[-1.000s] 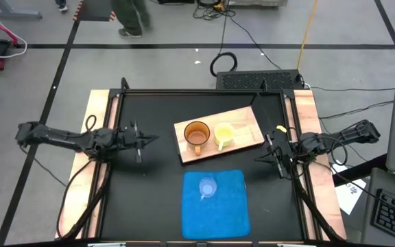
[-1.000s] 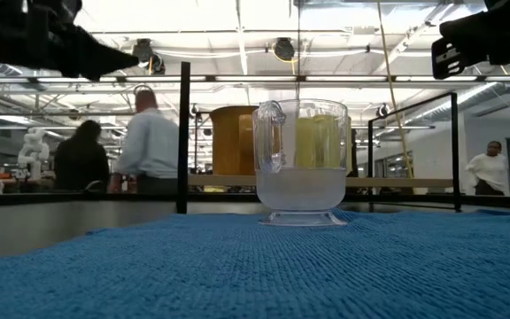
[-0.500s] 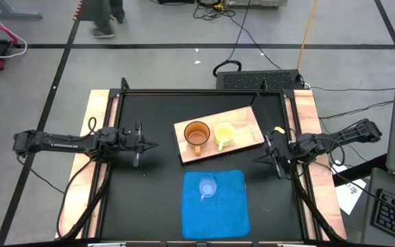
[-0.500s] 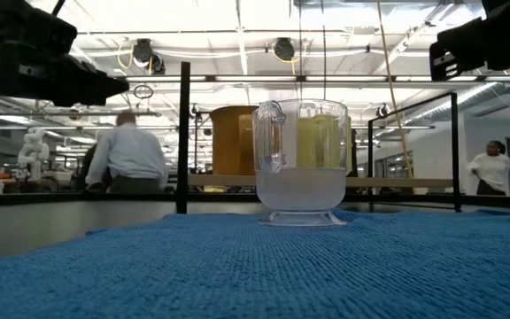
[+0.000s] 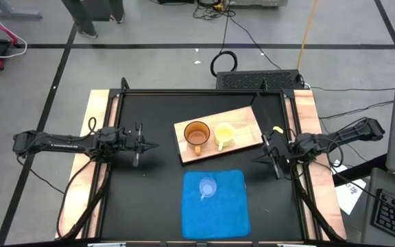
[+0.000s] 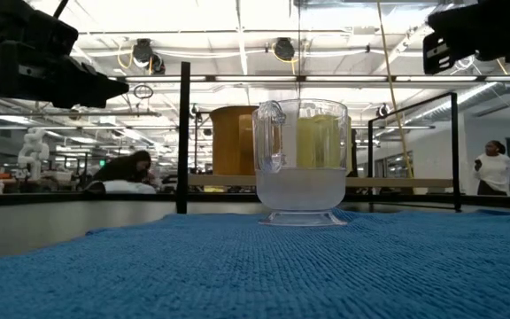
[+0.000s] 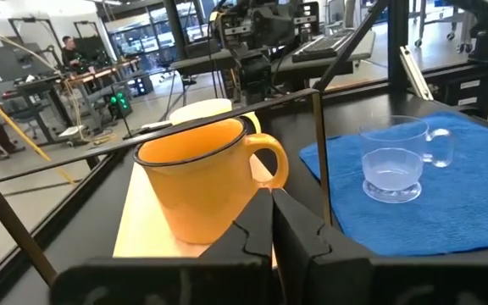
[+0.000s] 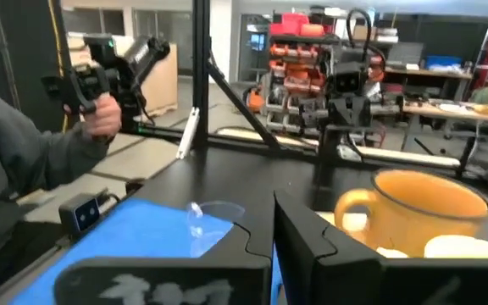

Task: Stack small to large cups/mugs on shelf
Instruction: Put the transparent mug on the shelf

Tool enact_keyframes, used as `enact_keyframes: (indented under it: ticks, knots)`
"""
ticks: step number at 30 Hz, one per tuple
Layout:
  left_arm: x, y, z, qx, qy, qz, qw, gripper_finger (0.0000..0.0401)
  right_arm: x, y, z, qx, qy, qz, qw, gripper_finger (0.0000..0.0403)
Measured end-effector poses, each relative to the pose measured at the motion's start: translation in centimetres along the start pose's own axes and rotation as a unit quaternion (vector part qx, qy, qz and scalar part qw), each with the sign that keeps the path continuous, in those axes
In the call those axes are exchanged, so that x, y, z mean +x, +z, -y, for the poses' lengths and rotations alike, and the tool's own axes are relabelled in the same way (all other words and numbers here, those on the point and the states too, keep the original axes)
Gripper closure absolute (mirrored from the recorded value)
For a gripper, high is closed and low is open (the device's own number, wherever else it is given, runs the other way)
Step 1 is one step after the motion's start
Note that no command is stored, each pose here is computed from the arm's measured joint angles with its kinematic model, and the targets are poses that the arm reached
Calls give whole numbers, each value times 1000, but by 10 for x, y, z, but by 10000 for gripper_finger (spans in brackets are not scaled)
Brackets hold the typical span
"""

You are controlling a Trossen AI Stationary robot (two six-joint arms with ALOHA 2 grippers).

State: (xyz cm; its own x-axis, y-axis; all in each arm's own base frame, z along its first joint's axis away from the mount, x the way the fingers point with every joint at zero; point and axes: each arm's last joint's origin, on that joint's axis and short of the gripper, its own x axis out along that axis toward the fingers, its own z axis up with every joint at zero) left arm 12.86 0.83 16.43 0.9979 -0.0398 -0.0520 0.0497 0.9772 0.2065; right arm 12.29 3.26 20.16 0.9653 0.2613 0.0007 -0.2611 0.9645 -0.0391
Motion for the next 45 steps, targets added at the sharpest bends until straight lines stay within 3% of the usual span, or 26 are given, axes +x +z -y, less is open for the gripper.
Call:
enact_keyframes:
  ticks: [8,16,25,33,38,45]
  knots:
    - [0,-3,1,-4,-12,-13,1000,397,5,3,-2,-16,36,18,999,403]
    - [0,-3,1,-10,-15,-12,1000,382,18,30,-2,-35,56,-23,998,403]
    - [0,-2,1,-4,-15,-11,1000,398,34,46,-1,-30,52,-24,998,403]
    - [0,-3,1,-6,-15,-11,1000,377,50,64,0,-29,48,-13,998,402]
    - [0,-3,1,-6,-15,-12,1000,375,64,72,1,-26,48,-15,998,371]
    - [0,-3,1,-7,-14,-12,1000,375,90,73,1,3,49,-70,996,286]
